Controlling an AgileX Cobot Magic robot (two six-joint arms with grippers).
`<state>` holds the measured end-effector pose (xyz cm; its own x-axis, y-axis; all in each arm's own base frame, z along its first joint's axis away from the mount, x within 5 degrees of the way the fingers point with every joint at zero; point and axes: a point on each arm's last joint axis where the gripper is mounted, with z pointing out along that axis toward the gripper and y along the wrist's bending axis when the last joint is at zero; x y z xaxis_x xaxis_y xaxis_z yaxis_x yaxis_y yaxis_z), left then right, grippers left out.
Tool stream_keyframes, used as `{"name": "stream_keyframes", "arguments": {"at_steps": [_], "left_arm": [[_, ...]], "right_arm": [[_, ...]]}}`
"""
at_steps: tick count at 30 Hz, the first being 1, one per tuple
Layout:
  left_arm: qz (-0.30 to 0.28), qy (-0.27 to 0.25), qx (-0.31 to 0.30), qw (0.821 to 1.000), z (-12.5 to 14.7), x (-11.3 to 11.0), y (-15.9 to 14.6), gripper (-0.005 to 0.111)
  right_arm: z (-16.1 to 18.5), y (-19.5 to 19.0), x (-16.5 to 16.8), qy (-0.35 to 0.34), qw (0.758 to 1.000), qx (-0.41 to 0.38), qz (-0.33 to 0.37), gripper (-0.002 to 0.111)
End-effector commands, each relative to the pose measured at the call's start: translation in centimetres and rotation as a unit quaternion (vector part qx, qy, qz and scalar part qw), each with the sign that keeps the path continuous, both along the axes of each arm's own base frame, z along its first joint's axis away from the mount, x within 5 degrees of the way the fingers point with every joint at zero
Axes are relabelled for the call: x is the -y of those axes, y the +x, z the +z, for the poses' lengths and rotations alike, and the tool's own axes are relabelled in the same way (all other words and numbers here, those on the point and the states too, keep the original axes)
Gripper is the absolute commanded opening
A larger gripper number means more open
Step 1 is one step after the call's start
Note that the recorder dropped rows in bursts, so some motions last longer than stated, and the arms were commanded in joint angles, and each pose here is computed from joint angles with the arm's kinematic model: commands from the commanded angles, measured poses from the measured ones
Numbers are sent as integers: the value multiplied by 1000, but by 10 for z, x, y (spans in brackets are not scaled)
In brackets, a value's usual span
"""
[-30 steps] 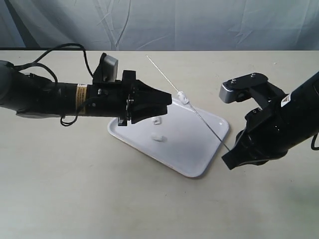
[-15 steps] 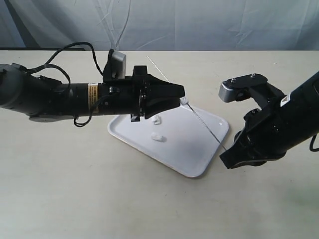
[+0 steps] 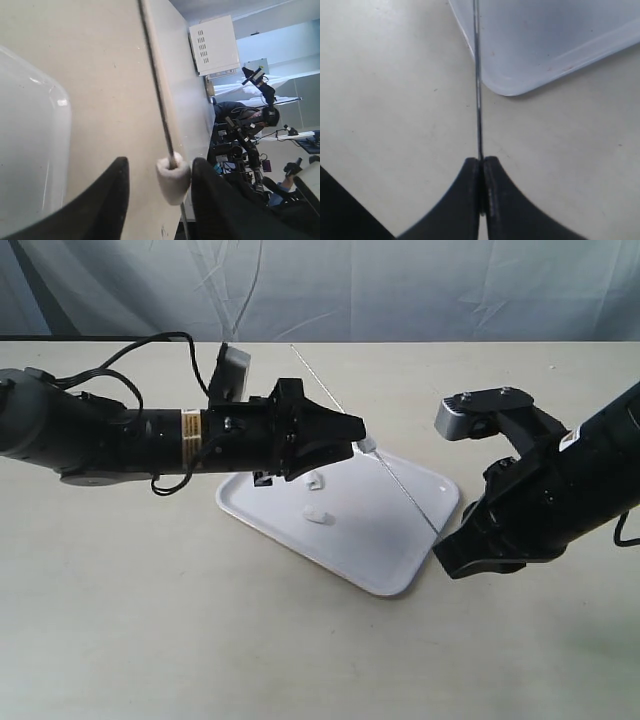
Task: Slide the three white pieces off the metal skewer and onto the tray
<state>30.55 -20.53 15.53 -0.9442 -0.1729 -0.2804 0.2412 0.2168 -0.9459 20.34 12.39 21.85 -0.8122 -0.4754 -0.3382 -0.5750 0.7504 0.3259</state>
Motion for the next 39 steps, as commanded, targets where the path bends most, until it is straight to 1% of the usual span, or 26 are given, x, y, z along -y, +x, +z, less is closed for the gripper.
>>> {"name": "stream_keyframes", "arguments": {"at_steps": [1, 10, 15, 16, 19, 22, 25, 30, 36, 39], "left_arm": [[10, -2, 15, 1000, 3, 3, 0, 40], [1, -13, 26, 1000, 10, 16, 0, 40], [0, -8, 28, 1000, 10, 16, 1, 39], [-1, -8, 28, 1000, 10, 16, 0, 37], [-1, -8, 28, 1000, 10, 16, 0, 27], [-1, -8, 28, 1000, 10, 16, 0, 16], [-3, -7, 29, 1000, 10, 17, 0, 9], [0, -7, 29, 1000, 10, 14, 2, 9], [22, -13, 29, 999, 11, 0, 11, 9], [37, -25, 26, 999, 13, -6, 16, 9]], "right_arm": [[1, -1, 0, 3, 1000, 3, 5, -1], [1, -2, 0, 7, 1000, 1, 3, -1], [1, -2, 0, 7, 1000, 1, 4, -1], [1, -2, 0, 7, 1000, 1, 4, -1], [1, -2, 0, 7, 1000, 1, 4, -1], [1, -2, 0, 7, 1000, 1, 4, -1], [1, -2, 0, 4, 1000, 2, 5, -1], [0, -3, 2, -9, 1000, -1, 18, -1], [-2, -5, 3, -14, 1000, -10, 23, -1], [-12, -11, 5, -15, 999, -24, 14, -1]]}}
